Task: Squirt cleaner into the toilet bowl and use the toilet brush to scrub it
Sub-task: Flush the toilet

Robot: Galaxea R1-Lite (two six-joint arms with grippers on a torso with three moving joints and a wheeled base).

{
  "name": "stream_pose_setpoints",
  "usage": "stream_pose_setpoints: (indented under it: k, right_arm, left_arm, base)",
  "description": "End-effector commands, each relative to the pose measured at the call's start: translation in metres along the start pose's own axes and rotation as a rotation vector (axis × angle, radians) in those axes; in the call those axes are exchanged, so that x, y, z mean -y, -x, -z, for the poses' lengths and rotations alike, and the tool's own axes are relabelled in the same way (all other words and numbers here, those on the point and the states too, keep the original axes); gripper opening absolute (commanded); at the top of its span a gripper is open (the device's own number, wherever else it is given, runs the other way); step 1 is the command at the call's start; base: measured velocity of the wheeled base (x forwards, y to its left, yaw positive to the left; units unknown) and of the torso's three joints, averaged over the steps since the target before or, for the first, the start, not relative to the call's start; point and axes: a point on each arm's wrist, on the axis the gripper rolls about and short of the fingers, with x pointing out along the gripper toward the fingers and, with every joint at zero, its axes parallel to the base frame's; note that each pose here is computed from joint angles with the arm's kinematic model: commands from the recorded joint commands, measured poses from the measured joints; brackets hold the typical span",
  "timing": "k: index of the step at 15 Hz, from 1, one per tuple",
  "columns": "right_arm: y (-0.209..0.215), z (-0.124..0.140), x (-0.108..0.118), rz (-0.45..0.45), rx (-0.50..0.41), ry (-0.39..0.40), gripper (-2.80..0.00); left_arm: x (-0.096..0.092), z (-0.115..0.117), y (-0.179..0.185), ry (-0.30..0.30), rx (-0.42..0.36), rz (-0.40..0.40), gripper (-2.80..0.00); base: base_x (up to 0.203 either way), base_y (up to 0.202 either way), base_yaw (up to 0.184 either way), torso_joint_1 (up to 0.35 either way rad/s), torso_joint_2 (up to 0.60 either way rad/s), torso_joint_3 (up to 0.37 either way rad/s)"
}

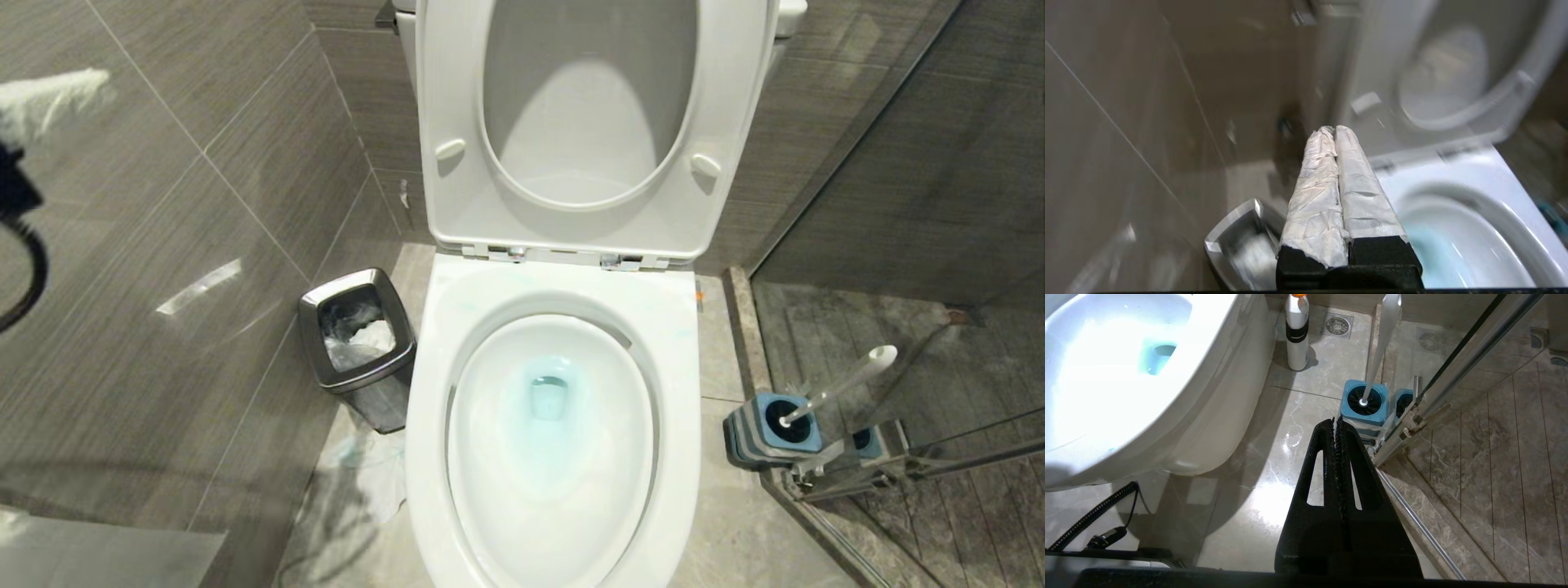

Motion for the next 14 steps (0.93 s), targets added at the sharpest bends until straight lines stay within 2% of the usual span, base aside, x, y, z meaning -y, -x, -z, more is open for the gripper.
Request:
stream_pose_setpoints:
  k: [1,3,5,7,9,14]
  right_arm:
    - [0.000,0.000,0.000,0.000,-0.001,0.000,-2.80]
    - [0.000,0.000,0.000,0.001,-0.003,0.000,-2.80]
    - [0.000,0.000,0.000,0.000,-0.004,0.000,-2.80]
    - [0.000,0.000,0.000,0.000,-0.002,0.000,-2.80]
    - [0.000,0.001,0.000,0.000,-0.004,0.000,-2.80]
    - [0.000,0.000,0.000,0.001,-0.003,0.000,-2.80]
  left_arm:
    - [-0.025,0.016,-0.088,-0.008,0.059,-0.063,-2.80]
    - [-0.035,0.005,-0.121,-0.028,0.153,-0.107,-2.80]
    - [-0.043,0.002,-0.149,-0.037,0.193,-0.138,-2.80]
    - [-0.050,0.008,-0.174,-0.040,0.195,-0.153,-2.80]
    - [-0.053,0.022,-0.197,-0.033,0.150,-0.149,-2.80]
    - [-0.033,0.033,-0.222,-0.008,0.107,-0.095,-2.80]
  base:
    - [0.000,0.000,0.000,0.000,0.00,0.000]
    - [0.000,0.000,0.000,0.000,0.00,0.000]
    - [0.000,0.000,0.000,0.000,0.00,0.000]
    - [0.000,0.000,0.000,0.000,0.00,0.000]
    - [0.000,0.000,0.000,0.000,0.00,0.000]
    - [0.000,0.000,0.000,0.000,0.00,0.000]
